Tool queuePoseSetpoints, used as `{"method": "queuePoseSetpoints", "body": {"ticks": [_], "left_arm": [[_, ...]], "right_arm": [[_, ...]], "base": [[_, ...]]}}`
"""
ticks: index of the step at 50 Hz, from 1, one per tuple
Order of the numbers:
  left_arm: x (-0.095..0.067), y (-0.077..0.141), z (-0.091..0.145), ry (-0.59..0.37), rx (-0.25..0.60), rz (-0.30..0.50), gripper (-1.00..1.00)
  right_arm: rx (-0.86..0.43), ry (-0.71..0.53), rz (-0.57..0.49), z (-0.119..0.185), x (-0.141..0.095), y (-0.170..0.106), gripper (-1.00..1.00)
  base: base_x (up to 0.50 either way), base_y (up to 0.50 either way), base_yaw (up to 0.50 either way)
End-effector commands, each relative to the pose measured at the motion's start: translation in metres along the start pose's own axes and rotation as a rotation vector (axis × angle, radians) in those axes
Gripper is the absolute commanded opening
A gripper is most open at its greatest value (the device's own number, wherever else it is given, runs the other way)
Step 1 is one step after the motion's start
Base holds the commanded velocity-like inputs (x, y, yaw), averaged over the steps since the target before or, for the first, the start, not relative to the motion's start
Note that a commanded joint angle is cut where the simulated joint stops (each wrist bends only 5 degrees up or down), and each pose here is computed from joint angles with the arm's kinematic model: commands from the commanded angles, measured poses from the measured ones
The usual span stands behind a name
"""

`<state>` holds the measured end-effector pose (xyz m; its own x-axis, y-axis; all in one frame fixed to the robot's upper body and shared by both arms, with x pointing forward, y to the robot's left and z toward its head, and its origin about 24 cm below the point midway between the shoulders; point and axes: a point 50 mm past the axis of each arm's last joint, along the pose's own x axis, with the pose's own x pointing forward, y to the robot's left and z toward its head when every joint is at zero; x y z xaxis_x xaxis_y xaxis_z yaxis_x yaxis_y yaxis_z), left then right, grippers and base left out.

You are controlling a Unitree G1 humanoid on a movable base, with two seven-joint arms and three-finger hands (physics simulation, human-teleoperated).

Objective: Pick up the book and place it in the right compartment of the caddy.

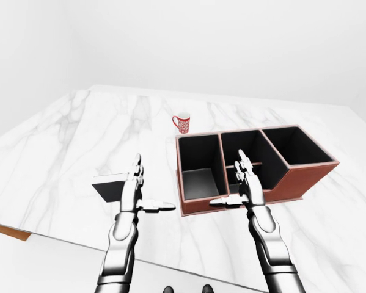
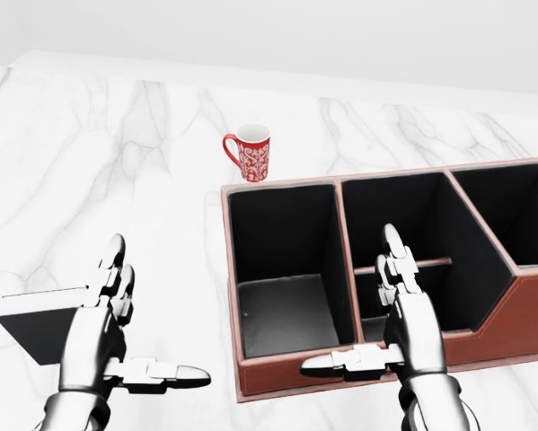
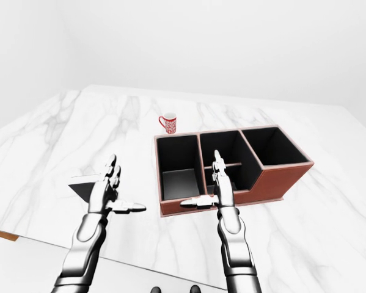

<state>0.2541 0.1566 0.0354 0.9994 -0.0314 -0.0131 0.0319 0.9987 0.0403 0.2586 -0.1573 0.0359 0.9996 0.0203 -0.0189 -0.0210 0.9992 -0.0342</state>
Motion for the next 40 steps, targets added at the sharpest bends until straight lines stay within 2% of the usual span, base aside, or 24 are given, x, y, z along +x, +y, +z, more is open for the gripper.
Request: {"method": "queuePoseSetpoints", "body": {"ticks": [1, 11, 16, 17, 18, 19, 21, 22, 24, 25, 26, 31, 32, 37, 39, 40], "left_arm": [[0.0, -0.002, -0.003, 0.009, 0.028, 0.0, 1.0], [0.0, -0.002, -0.003, 0.007, 0.043, 0.008, 1.0], [-0.001, 0.002, -0.003, 0.057, 0.091, 0.025, 1.0], [-0.001, 0.007, 0.013, 0.018, 0.174, 0.041, 1.0], [0.0, 0.009, 0.02, -0.012, 0.22, 0.053, 1.0], [0.0, 0.011, 0.027, -0.038, 0.248, 0.052, 1.0], [0.004, 0.015, 0.041, -0.082, 0.377, 0.021, 1.0], [0.01, 0.018, 0.056, -0.124, 0.528, 0.009, 1.0], [0.016, 0.017, 0.069, -0.143, 0.722, -0.043, 1.0], [0.018, 0.017, 0.076, -0.153, 0.779, -0.054, 1.0], [0.023, 0.019, 0.089, -0.162, 0.961, -0.063, 1.0], [0.04, 0.03, 0.102, -0.054, 1.159, -0.114, 1.0], [0.047, 0.036, 0.107, -0.016, 1.259, -0.109, 1.0], [0.064, 0.05, 0.121, 0.069, 1.341, -0.094, 1.0], [0.077, 0.058, 0.118, 0.12, 1.441, -0.133, 1.0], [0.079, 0.059, 0.116, 0.137, 1.448, -0.143, 1.0]], "right_arm": [[0.0, -0.001, -0.001, 0.0, 0.0, 0.0, 1.0], [-0.001, 0.001, -0.001, -0.001, 0.0, 0.0, 1.0], [-0.003, 0.002, -0.002, -0.001, 0.0, 0.0, 1.0], [-0.004, 0.002, -0.002, -0.001, 0.0, 0.001, 1.0], [-0.004, 0.002, -0.002, -0.001, 0.0, 0.001, 1.0], [-0.004, 0.003, -0.002, -0.001, 0.0, 0.001, 1.0], [-0.005, 0.003, -0.001, 0.0, 0.0, 0.001, 1.0], [-0.005, 0.004, -0.002, -0.001, 0.0, 0.001, 1.0], [-0.004, 0.006, -0.002, -0.002, 0.0, 0.0, 1.0], [-0.004, 0.007, -0.002, -0.002, 0.0, 0.001, 1.0], [-0.006, 0.007, 0.0, -0.002, 0.0, 0.001, 1.0], [-0.002, 0.01, -0.003, -0.002, 0.001, 0.001, 1.0], [-0.005, 0.011, -0.002, -0.003, 0.001, 0.001, 1.0], [-0.003, 0.011, -0.002, -0.003, 0.001, 0.001, 1.0], [-0.003, 0.012, -0.002, -0.003, 0.002, 0.001, 1.0], [-0.003, 0.013, -0.002, -0.003, 0.002, 0.001, 1.0]], "base": [[0.0, 0.0, 0.0], [0.0, 0.0, 0.0], [0.0, 0.0, 0.0], [0.0, 0.0, 0.0], [0.0, 0.0, 0.0], [0.0, 0.0, 0.0], [0.0, 0.0, 0.0], [0.0, 0.0, 0.0], [0.0, 0.0, 0.0], [0.0, 0.0, 0.0], [0.0, 0.0, 0.0], [0.0, 0.0, 0.0], [0.0, 0.0, 0.0], [0.0, 0.0, 0.0], [0.0, 0.0, 0.0], [0.0, 0.0, 0.0]]}}
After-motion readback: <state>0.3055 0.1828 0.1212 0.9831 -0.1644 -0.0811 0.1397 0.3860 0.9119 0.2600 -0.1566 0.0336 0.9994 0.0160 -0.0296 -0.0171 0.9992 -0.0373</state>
